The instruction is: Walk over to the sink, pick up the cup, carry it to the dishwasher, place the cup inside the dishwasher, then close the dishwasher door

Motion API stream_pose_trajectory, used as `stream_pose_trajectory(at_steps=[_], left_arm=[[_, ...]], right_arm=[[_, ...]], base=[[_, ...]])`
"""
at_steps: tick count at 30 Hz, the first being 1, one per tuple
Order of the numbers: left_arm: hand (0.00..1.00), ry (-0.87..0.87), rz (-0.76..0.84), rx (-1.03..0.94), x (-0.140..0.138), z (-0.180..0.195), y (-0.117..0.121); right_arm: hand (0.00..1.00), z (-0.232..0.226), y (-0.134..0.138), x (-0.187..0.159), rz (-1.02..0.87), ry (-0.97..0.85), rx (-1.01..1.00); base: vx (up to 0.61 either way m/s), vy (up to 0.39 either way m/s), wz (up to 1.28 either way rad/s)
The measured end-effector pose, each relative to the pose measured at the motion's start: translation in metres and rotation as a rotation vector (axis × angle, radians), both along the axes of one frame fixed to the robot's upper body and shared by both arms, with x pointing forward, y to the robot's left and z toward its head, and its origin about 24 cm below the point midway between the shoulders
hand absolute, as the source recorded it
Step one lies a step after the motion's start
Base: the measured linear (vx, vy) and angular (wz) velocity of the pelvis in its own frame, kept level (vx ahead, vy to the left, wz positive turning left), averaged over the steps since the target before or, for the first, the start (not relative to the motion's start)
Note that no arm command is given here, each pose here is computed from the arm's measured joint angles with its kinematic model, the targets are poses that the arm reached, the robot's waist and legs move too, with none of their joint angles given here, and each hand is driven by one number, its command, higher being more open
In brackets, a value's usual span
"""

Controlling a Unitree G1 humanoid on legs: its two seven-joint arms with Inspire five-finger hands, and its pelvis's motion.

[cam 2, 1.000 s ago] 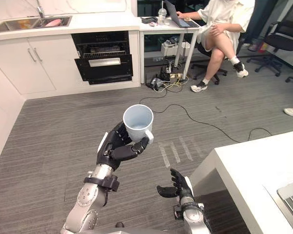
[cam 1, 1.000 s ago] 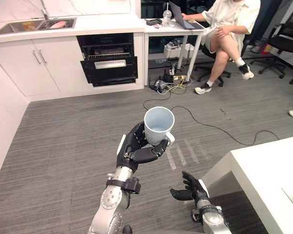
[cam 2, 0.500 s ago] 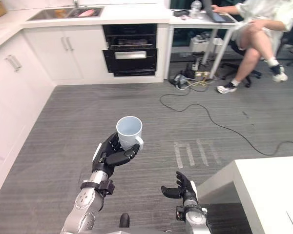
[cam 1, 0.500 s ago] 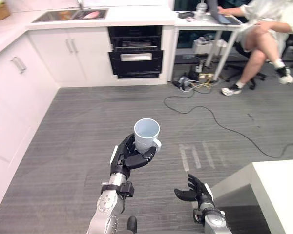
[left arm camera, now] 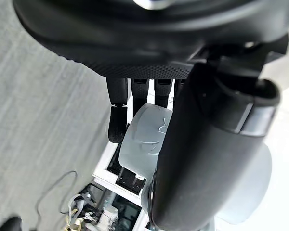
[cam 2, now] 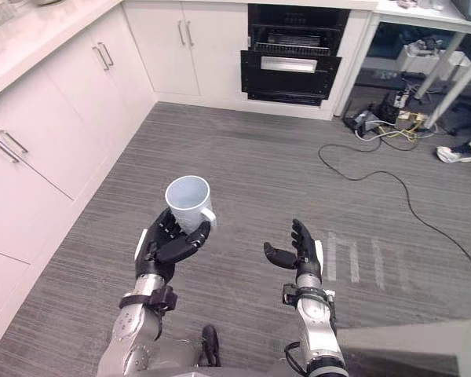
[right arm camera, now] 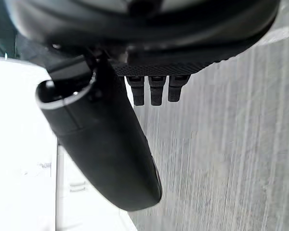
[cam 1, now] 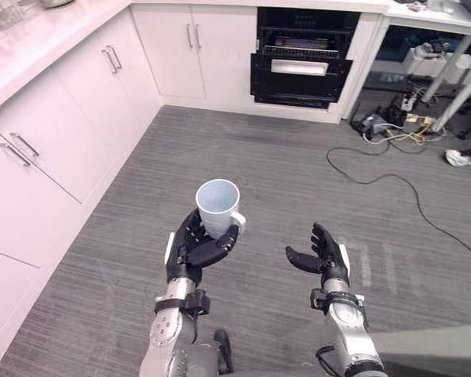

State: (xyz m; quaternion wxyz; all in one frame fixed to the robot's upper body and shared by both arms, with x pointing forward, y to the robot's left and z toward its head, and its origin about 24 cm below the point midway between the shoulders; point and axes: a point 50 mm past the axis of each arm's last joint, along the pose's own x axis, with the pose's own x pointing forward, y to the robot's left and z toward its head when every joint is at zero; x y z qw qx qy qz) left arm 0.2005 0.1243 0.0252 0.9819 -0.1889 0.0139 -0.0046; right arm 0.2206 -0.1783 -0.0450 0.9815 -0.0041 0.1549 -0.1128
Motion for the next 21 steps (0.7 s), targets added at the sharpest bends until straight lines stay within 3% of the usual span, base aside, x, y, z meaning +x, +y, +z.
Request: stream_pose_trajectory(at_steps=[6, 12, 21], left_arm=[[0.30, -0.011, -0.018, 0.029, 0.001, 0.001, 0.000], [0.30, -0.021, -0.068, 0.016, 0.007, 0.000, -0.015], [0.30, -0.028, -0.036, -0.041, -0.009, 0.005, -0.014]], right_arm=[[0.90, 0.011, 0.019, 0.003, 0.062, -0.059, 0.018], [0.90, 0.023, 0.016, 0.002, 0.067, -0.114, -0.004], [0.90, 0.073, 0.033, -0.008, 0.100, -0.355, 0.022]], base=[[0.33, 0.062, 0.48], [0.50, -0.055, 0.56], [0.46, 0.018, -0.31]])
